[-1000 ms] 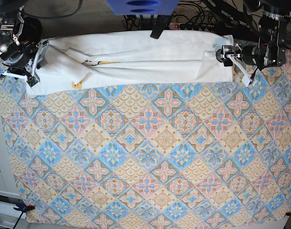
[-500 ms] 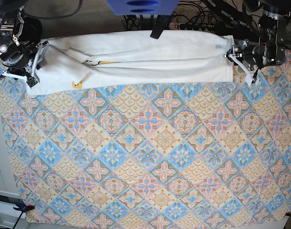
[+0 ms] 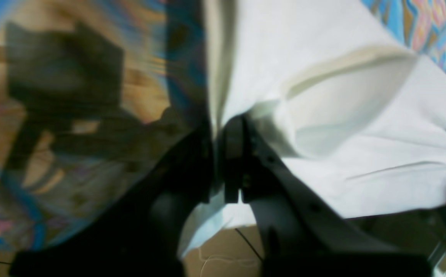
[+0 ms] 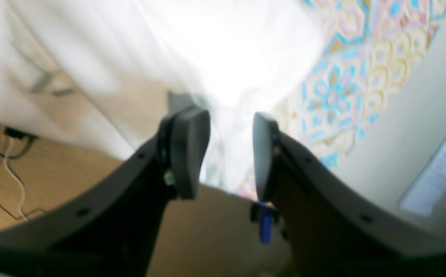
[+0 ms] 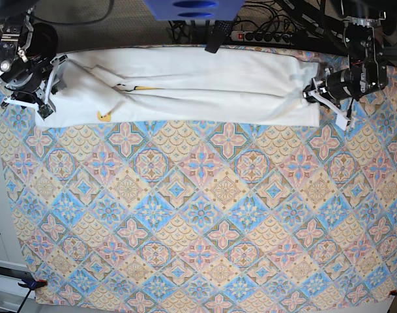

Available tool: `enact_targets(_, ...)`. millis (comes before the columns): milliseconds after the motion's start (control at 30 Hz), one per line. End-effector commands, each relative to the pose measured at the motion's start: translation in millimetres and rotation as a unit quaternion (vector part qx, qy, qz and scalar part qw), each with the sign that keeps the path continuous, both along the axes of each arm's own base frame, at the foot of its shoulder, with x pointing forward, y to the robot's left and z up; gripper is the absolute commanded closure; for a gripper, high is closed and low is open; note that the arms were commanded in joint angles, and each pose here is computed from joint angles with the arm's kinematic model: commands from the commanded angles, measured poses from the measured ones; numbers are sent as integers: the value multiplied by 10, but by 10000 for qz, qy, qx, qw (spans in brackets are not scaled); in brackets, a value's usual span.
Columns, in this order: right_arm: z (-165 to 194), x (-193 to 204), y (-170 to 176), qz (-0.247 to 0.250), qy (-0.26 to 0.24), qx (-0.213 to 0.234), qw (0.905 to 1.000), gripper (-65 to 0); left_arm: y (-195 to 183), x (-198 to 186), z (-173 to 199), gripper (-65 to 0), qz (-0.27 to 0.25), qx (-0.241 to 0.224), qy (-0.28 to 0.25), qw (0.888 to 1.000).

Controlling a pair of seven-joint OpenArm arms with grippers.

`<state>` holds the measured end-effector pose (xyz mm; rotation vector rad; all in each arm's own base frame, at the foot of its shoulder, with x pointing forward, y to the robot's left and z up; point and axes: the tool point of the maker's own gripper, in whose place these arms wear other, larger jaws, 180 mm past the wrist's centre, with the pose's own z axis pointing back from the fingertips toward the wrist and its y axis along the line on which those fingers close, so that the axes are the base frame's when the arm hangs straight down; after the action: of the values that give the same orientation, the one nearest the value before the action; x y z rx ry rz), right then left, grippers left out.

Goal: Fold the T-shirt properly
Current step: 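Pull the hem end outward with the left gripper to straighten the strip, then carry the hem end back along the strip toward the collar end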

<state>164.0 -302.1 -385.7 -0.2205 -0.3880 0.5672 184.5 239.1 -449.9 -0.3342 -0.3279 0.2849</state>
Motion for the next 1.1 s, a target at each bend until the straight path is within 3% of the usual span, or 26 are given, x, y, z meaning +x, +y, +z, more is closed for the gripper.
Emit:
enact_targets(0, 94, 54, -69, 33, -103, -146, 9998, -217, 53, 70, 84, 0, 47, 4, -160, 9999)
enact_targets(367, 85, 54, -46, 57, -94, -117, 9999, -217, 926, 253, 515, 0, 515, 816, -572, 9937)
enact_targets(600, 80, 52, -36, 49, -96, -96, 9999, -217, 1007, 332, 609, 0, 466, 927, -666, 9924)
enact_targets(767, 59, 36, -8, -20, -108, -30, 9999, -217, 580, 314, 635, 0, 282, 620, -896, 9937)
enact_targets(900, 53, 36, 6, -2, -99, -20, 9999, -217, -37, 328, 665, 0, -126, 195, -1125, 9934)
enact_targets(1067, 57, 36, -4, -14, -105, -27, 9999, -217, -652, 265, 548, 0, -364, -426, -1054, 9928)
